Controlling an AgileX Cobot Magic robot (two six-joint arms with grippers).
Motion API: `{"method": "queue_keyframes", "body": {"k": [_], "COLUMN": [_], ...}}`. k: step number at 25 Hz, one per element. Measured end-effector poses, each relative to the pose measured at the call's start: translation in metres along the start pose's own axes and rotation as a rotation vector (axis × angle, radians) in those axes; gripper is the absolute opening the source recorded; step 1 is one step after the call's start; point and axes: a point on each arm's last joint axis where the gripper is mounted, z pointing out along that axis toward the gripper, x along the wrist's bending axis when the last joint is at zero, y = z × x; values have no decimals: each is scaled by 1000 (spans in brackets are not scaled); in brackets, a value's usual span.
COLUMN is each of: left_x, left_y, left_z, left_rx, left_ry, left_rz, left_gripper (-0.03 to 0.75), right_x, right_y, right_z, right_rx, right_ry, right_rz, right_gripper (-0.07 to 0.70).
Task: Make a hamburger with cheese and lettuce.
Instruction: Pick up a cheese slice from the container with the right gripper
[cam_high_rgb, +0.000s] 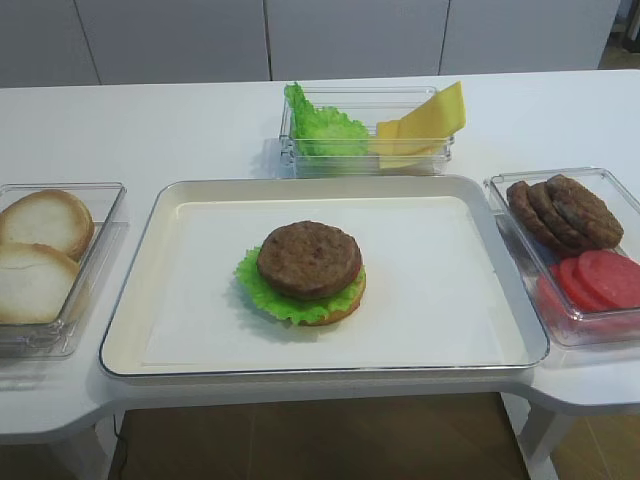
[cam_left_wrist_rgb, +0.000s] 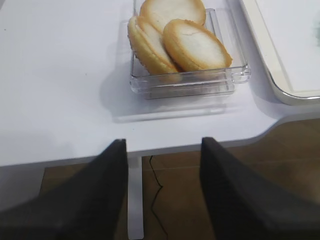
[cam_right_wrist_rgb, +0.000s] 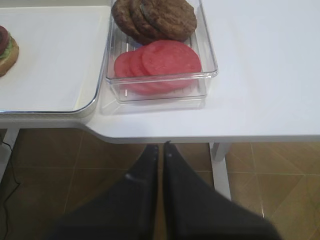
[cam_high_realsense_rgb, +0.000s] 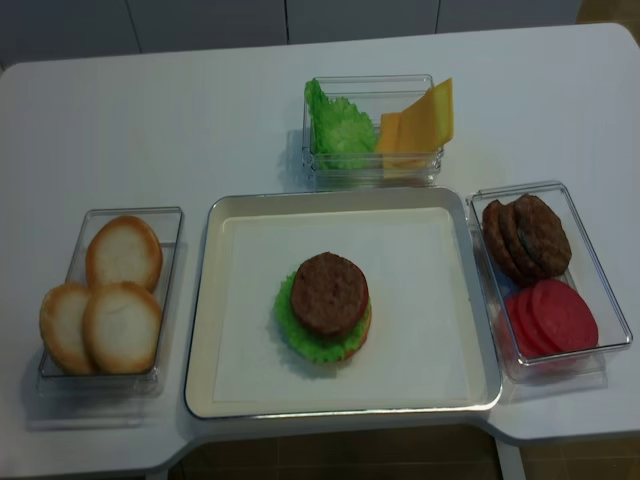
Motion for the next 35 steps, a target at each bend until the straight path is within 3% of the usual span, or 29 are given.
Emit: {"method": "queue_keyframes", "body": {"k": [31, 33, 35], "left_x": [0, 0, 0], "left_y": [0, 0, 0], "left_z": [0, 0, 0], "left_rx": [0, 0, 0], "left_ry": [0, 0, 0], "left_rz": [0, 0, 0], "left_gripper": [352, 352, 352], "right_x": [0, 0, 1], "right_y": [0, 0, 0], "right_z": [0, 0, 0], "right_rx": [0, 0, 0], "right_ry": [0, 0, 8], "right_rz": [-2, -2, 2], "right_gripper": [38, 66, 147]}}
